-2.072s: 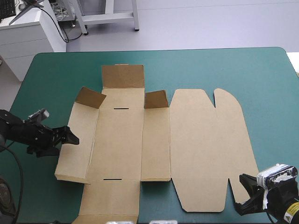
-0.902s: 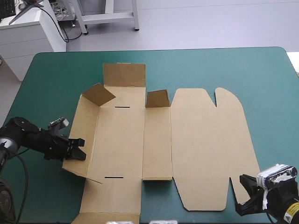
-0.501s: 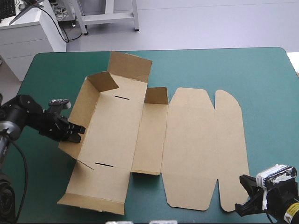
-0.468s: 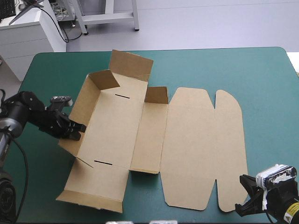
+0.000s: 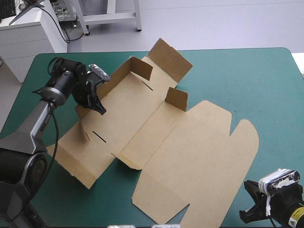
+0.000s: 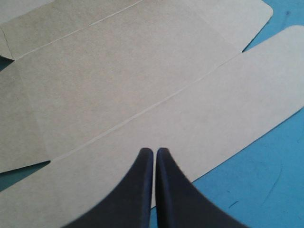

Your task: Fold the box

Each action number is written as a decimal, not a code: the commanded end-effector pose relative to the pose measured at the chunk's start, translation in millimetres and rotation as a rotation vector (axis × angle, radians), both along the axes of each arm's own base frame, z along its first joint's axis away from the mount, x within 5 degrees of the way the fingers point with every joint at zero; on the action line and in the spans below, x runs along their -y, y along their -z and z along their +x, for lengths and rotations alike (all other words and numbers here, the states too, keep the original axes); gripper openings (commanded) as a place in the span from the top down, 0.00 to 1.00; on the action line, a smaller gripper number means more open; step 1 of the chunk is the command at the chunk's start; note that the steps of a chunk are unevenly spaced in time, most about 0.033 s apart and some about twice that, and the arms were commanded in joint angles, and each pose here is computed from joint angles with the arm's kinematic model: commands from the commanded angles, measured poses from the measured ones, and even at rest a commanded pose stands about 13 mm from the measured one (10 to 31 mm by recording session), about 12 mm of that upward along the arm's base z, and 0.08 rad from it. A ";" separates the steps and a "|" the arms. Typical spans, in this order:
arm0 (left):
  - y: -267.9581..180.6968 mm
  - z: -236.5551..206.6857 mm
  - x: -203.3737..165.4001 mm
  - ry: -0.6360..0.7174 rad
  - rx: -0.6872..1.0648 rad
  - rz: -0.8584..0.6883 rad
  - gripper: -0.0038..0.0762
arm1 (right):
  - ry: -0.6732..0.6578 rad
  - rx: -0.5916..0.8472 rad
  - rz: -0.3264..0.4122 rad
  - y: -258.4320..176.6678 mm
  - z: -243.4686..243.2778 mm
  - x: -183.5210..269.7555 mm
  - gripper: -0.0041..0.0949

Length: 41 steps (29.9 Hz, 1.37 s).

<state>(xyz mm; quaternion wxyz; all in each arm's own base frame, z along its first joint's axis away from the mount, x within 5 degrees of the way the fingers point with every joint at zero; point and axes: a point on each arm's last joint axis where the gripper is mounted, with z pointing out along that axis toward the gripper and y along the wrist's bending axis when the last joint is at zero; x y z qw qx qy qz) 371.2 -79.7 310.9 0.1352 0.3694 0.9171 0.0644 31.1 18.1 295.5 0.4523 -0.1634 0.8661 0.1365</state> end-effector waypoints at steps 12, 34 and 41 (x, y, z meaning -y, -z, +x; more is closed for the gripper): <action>-47.5 -17.1 100.7 0.424 0.415 0.235 0.96 | 0.000 0.067 0.027 -11.2 2.5 -1.2 0.96; -45.1 -85.7 130.6 0.660 0.796 0.351 0.96 | 0.003 0.067 0.033 -11.4 2.6 -1.2 0.96; -35.9 -105.4 116.8 0.769 0.924 0.448 0.96 | 0.003 0.067 0.033 -11.4 2.6 -1.2 0.96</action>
